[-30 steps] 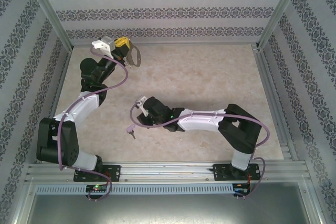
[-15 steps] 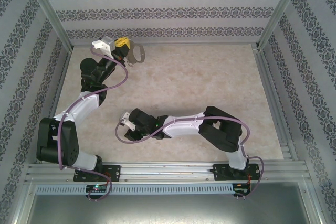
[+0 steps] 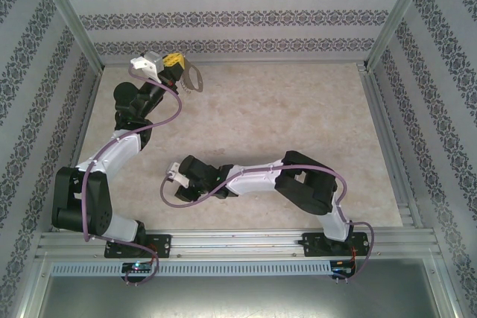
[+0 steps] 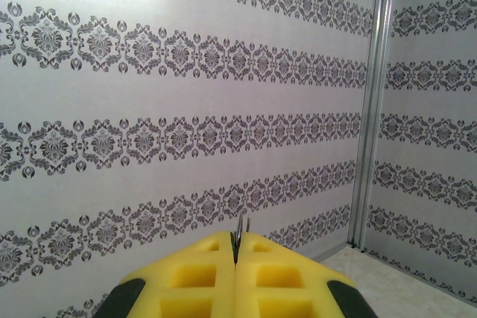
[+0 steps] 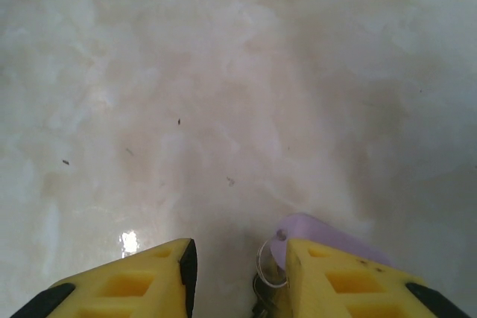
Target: Put the keys on the keyring
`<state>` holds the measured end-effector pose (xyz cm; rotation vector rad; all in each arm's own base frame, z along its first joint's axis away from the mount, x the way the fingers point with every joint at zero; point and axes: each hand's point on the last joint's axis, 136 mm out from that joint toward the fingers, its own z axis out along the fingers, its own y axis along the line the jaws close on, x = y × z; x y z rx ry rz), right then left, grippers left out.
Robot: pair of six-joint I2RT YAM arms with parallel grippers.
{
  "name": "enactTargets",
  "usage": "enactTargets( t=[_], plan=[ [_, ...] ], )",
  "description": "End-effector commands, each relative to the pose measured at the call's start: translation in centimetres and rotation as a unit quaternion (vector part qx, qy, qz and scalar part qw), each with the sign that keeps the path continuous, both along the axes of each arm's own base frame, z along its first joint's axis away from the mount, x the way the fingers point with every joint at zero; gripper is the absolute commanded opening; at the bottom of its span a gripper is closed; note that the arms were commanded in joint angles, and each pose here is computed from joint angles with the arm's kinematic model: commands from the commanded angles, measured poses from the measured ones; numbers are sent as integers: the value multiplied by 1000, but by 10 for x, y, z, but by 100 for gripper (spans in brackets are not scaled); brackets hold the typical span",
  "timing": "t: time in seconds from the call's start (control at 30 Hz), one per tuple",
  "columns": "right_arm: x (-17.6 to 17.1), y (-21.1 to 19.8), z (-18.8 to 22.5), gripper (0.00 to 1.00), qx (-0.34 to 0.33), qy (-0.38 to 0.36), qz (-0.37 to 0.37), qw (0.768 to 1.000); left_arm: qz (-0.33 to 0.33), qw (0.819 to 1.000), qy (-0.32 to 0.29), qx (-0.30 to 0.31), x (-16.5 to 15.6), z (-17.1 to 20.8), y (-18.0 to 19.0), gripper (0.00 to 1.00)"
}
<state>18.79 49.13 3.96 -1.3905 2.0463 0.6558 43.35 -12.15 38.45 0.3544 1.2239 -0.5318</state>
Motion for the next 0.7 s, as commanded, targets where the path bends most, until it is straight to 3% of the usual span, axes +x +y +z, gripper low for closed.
enactTargets(
  t=[0.0,0.37,0.67],
  plan=[
    [-2,4,-10,37,-14,-8,6,1000,-4,999,-40,-3,-5,27,4,0],
    [2,1,-25,34,-29,-3,-2,1000,-4,999,-42,-4,-5,28,4,0],
    [3,-3,-26,8,-28,0,-8,1000,-6,999,-41,-8,-4,28,4,0]
  ],
)
